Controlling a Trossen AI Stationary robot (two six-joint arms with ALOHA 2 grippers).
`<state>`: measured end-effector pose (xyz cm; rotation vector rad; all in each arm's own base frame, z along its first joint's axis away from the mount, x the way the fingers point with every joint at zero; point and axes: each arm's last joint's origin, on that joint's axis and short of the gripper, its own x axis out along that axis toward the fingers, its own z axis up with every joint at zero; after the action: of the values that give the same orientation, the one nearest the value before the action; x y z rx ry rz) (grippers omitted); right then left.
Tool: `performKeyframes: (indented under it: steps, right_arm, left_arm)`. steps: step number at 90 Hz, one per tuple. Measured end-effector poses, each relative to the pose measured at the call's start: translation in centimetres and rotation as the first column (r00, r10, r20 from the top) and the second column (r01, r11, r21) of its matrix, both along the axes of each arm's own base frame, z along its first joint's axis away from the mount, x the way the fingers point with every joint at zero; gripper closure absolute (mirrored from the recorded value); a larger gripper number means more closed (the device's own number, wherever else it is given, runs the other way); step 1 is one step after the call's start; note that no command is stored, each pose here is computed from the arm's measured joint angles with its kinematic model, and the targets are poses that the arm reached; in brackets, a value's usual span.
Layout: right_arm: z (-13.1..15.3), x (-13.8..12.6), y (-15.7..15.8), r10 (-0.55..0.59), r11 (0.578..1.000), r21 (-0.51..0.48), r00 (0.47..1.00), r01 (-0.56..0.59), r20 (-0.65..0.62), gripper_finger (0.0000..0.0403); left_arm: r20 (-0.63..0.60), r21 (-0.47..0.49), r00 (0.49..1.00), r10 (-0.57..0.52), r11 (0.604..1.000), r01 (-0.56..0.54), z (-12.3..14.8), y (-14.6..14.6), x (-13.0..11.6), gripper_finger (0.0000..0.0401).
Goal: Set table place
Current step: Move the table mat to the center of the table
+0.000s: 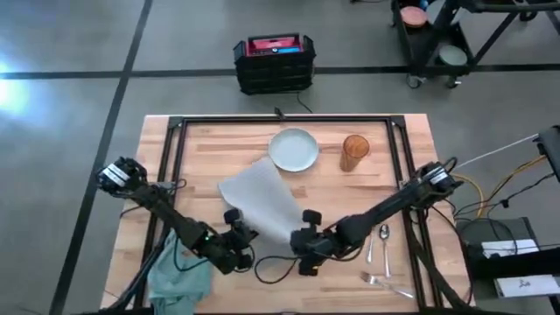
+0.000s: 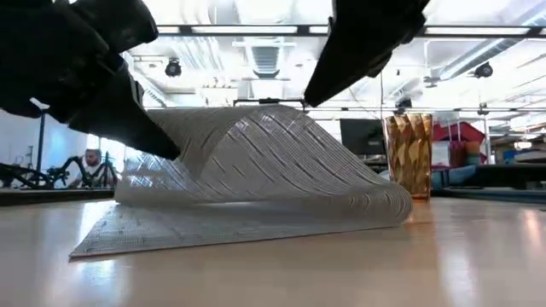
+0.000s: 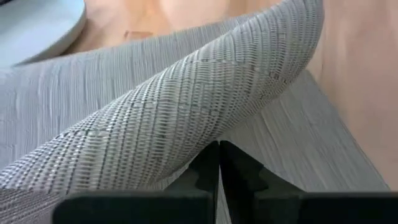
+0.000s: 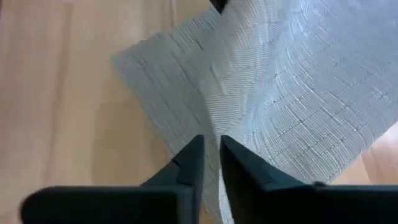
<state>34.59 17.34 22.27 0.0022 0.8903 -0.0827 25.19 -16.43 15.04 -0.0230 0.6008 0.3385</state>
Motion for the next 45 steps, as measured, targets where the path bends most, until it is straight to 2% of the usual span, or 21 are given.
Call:
performKeyframes:
  steps: [9, 16, 34, 45]
  right_arm:
    - [-0.1, -0.9, 0.0, 0.016, 0.999, -0.043, 0.998, -0.018, -0.066, 0.029]
    - [-0.6, -1.2, 0.0, -0.013, 0.997, -0.077, 0.996, 0.006, -0.091, 0.0261]
    - [-2.8, -0.1, 0.3, -0.078, 0.979, -0.189, 0.997, 0.073, -0.02, 0.0211]
    - [-2.9, 1.1, 0.2, -0.101, 0.978, -0.173, 0.992, 0.112, 0.071, 0.0199]
  left_arm:
    - [0.01, 0.002, 1.0, -0.007, 1.0, 0.007, 0.1, 0.0, 0.1, 0.0401]
    - [0.013, -0.001, 1.0, -0.006, 1.0, 0.006, 0.1, 0.0, 0.2, 0.0401]
    - [0.019, -0.005, 1.0, -0.007, 1.0, 0.007, 0.2, -0.1, 0.2, 0.0401]
    - [0.022, -0.007, 1.0, -0.006, 1.0, 0.006, 0.2, -0.1, 0.2, 0.0401]
